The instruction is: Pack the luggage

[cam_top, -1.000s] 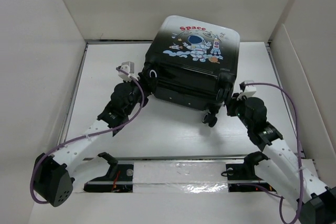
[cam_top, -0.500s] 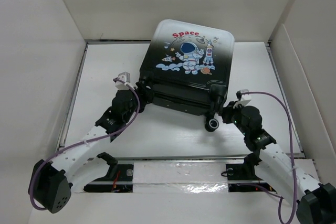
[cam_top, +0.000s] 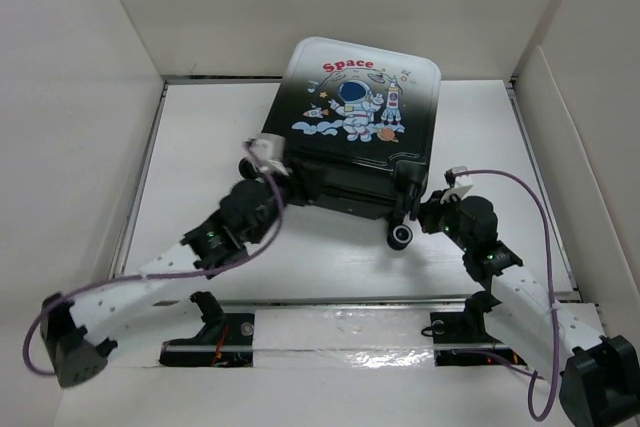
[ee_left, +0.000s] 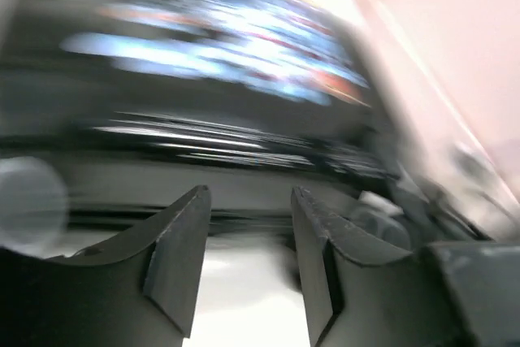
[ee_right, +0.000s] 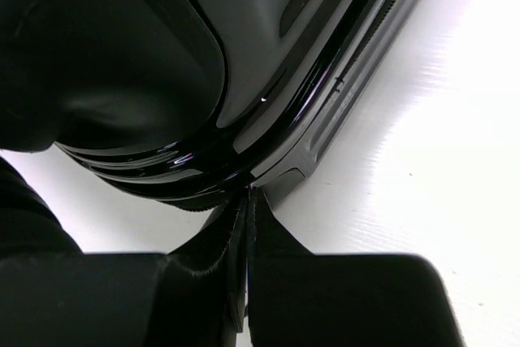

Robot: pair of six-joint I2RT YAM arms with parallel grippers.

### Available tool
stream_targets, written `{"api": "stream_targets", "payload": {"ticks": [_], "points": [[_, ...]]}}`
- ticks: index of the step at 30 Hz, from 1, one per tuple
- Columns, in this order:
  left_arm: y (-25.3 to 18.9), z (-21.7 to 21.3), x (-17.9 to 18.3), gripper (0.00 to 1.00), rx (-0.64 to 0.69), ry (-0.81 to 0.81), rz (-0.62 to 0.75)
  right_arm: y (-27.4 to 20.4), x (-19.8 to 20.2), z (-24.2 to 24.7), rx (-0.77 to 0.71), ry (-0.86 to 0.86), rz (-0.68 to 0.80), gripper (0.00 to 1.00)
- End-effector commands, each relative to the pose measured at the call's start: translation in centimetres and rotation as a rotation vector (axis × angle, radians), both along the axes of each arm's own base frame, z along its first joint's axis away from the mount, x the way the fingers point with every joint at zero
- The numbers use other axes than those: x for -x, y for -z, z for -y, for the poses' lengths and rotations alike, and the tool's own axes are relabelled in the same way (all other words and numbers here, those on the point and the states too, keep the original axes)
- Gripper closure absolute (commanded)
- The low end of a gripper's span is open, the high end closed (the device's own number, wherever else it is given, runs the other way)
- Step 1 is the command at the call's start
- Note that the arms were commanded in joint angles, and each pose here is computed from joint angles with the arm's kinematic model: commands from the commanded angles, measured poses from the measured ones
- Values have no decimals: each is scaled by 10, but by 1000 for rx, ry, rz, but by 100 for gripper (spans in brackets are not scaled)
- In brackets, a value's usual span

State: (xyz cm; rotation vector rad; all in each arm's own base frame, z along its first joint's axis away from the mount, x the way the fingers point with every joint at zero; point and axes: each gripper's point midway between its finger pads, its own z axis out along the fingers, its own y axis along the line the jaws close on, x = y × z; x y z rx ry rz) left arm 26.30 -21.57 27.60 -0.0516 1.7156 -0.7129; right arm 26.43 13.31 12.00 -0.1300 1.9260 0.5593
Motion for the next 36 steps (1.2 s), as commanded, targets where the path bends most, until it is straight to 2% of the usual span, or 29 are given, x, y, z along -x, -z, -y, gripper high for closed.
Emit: {"api": "stream_targets", "payload": {"ticks": [1, 2, 6, 9, 15, 23, 26, 27, 29, 30, 31, 33, 35, 36], "points": [[-5, 89, 38, 61, -130, 210, 82, -45, 2, -34, -81, -180, 127, 100], [-10, 105, 45, 62, -131, 216, 109, -43, 3, -34, -81, -183, 123, 100], [-13, 185, 70, 62, -114, 498, 107, -40, 5, -33, -77, -179, 114, 100], [-7, 213, 74, 59, -152, 584, 82, -45, 5, -31, -80, -171, 131, 100], [19, 233, 65, 32, -130, 673, -17, -46, 7, -33, -78, -189, 130, 100], [28, 242, 51, 35, -46, 700, -47, -40, 10, -32, -76, -189, 116, 100], [25, 249, 50, 42, -10, 707, -46, -39, 13, -31, -75, -187, 116, 100], [27, 248, 50, 56, 1, 701, -48, -39, 13, -31, -75, -187, 116, 100], [15, 247, 46, 74, 88, 681, -34, -39, 16, -31, -82, -192, 123, 100], [10, 244, 43, 87, 119, 673, -29, -42, 18, -32, -94, -202, 136, 100], [13, 237, 36, 93, 142, 649, -39, -45, 21, -35, -107, -220, 150, 100], [-1, 229, 30, 100, 265, 637, -40, -55, 29, -39, -148, -247, 207, 100], [-22, 217, 14, 100, 402, 618, -32, -56, 35, -41, -166, -253, 241, 100], [-26, 215, 14, 100, 428, 635, -32, -59, 40, -45, -178, -265, 256, 100]]}}
